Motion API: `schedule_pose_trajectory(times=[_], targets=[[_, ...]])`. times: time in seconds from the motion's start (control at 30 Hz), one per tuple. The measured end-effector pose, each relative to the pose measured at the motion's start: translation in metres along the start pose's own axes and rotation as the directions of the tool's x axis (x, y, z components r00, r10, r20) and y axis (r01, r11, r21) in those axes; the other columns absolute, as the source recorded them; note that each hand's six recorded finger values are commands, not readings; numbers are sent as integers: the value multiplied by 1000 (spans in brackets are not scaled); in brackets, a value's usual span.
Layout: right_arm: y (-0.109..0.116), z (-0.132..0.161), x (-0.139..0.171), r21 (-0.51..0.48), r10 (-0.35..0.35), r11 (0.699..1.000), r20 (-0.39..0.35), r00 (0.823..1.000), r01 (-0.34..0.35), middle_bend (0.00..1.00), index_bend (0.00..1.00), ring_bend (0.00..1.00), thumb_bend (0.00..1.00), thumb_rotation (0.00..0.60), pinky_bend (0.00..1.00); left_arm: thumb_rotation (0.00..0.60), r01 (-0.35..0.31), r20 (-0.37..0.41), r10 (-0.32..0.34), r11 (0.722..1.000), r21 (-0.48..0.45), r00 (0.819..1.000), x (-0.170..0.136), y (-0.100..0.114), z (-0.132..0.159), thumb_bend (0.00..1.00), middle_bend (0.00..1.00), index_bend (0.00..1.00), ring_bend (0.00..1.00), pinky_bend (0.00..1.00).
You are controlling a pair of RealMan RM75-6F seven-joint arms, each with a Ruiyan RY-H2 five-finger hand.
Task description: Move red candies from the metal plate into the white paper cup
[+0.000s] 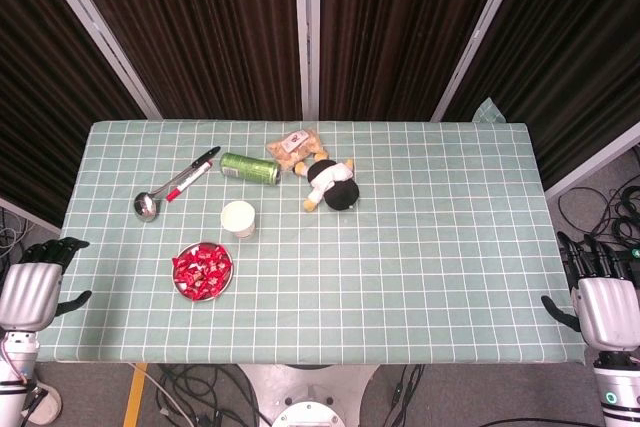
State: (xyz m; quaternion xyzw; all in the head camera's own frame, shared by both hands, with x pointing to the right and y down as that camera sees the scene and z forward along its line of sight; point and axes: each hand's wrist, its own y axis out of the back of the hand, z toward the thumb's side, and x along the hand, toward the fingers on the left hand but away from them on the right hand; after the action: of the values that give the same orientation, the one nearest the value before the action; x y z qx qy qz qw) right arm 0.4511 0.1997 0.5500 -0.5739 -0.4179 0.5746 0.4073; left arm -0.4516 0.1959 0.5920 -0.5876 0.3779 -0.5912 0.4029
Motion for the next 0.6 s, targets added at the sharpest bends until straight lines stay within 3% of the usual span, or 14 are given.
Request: schedule_pose_trajectory(times=[0.4,0.6], targets=[[1,-4,2,-18,3,1000,-1,1000,-3,184,33,59,88,600,112,600,-4,31,4,1000,-15,1000,-2,2,7,67,357,335,277,276],[5,-3,-3,-10,-8,1000,-14,1000,8,183,33,59,88,600,113,600,18,97,-16,999,-27,995,10,1,20,70,357,335,276,296]])
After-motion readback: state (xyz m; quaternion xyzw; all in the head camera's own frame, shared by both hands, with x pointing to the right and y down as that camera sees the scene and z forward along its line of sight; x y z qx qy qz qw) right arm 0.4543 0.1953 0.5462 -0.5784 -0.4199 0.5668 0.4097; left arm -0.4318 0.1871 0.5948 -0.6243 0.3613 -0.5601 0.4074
